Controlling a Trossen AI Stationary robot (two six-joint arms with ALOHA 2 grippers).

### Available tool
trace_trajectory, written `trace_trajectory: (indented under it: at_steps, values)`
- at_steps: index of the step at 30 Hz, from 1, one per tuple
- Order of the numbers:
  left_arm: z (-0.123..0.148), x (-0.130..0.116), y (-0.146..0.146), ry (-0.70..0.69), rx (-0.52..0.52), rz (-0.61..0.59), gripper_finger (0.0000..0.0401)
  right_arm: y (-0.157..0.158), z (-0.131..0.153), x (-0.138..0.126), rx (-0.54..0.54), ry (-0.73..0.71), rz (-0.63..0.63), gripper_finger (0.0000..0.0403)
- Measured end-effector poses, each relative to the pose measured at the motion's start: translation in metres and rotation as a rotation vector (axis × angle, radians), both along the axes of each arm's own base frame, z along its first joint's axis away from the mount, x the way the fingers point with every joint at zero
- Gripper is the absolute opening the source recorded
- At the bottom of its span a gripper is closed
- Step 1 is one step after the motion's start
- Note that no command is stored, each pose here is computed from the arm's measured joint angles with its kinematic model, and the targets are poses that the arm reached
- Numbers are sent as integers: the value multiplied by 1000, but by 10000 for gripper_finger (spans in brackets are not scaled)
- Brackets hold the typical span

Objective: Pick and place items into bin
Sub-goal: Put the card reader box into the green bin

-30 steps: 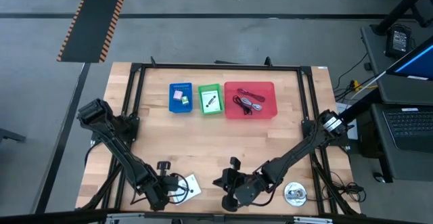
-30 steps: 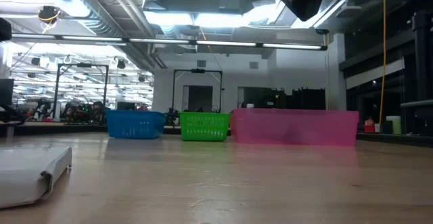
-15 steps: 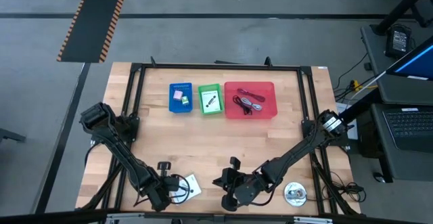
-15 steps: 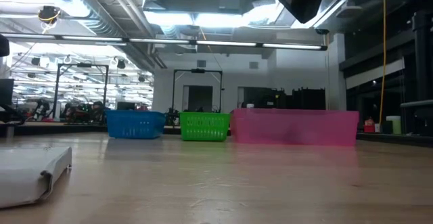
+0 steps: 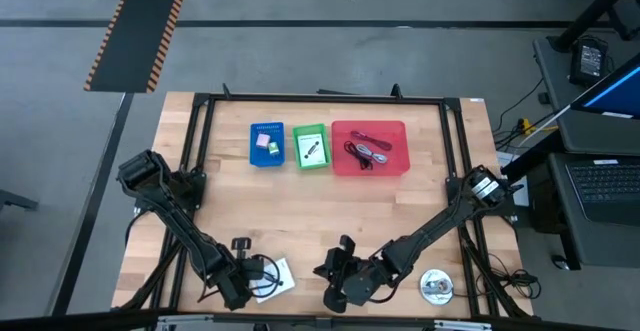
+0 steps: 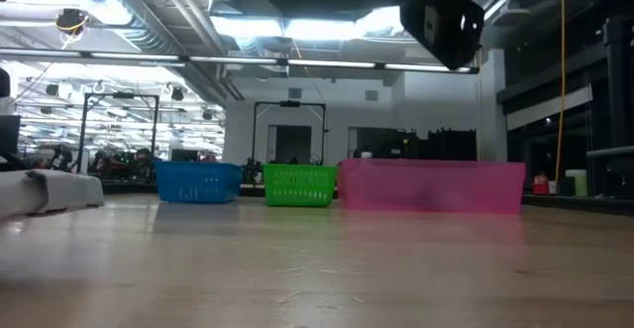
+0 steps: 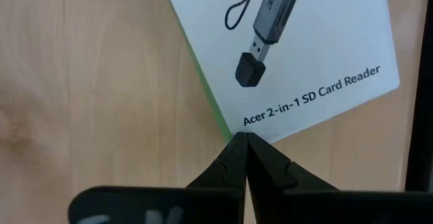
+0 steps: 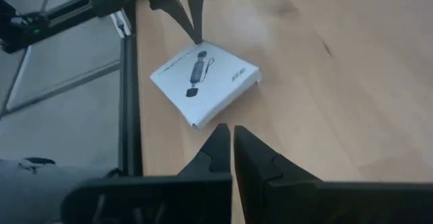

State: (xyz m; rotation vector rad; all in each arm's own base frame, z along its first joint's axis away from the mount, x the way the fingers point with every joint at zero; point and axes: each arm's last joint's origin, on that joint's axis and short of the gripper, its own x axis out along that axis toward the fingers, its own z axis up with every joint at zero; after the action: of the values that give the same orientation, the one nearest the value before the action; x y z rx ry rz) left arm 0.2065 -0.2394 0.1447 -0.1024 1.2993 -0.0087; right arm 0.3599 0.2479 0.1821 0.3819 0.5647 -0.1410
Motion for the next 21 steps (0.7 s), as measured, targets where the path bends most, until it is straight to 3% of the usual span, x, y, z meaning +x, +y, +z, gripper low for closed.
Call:
trace_trajectory:
  at_steps: [6,12,21]
  values:
    - [-1,0,0,0,5,-11,3,-7,-9,12,161,38,19,6]
    - [-1,0,0,-6,14,-11,3,-12,-20,28,344,53,122,45]
    - [-1,-1,0,-9,21,-20,3,-24,-21,38,404,46,105,130]
